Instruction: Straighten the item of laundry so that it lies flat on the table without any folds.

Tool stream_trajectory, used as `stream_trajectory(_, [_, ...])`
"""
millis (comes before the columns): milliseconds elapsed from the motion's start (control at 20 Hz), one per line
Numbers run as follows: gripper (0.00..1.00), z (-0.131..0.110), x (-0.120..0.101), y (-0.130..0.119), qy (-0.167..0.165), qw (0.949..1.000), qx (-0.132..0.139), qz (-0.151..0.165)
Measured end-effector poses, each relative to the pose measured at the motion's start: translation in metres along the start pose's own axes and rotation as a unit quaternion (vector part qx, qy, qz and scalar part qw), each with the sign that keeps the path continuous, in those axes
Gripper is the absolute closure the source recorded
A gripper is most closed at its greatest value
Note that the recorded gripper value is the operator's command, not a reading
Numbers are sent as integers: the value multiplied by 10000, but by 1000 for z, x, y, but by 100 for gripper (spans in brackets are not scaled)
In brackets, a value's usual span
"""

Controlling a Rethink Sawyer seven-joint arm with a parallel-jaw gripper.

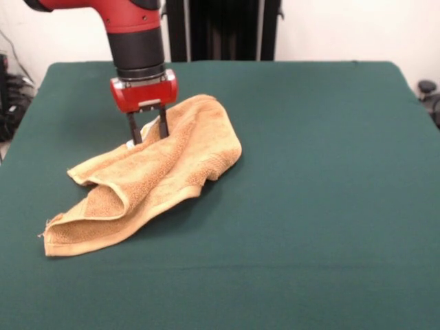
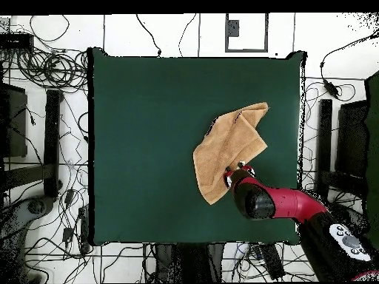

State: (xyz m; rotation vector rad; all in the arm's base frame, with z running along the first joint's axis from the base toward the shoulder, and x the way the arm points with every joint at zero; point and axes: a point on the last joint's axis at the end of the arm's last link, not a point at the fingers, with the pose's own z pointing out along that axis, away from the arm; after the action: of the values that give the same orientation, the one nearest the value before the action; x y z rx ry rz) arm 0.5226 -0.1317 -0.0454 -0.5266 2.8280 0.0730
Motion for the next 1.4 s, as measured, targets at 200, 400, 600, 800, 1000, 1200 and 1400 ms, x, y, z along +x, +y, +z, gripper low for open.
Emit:
stream_trajectory(200, [100,0,-1,0,12,10000,-6,24])
stream_trajectory(400, [100,0,-2,-1,46,9999,-21,86])
stream_trajectory(600, [100,0,-5,-4,124,9996,-54,227])
stream_trajectory(800, [100,0,-8,-10,187,9993,-50,322])
stream_trajectory(1000, [100,1,-13,-16,284,9987,-69,416])
stream_trajectory(1200, [100,1,-17,-18,440,9978,-139,475])
stream_trajectory(1400, [100,1,-21,-20,587,9968,-213,493])
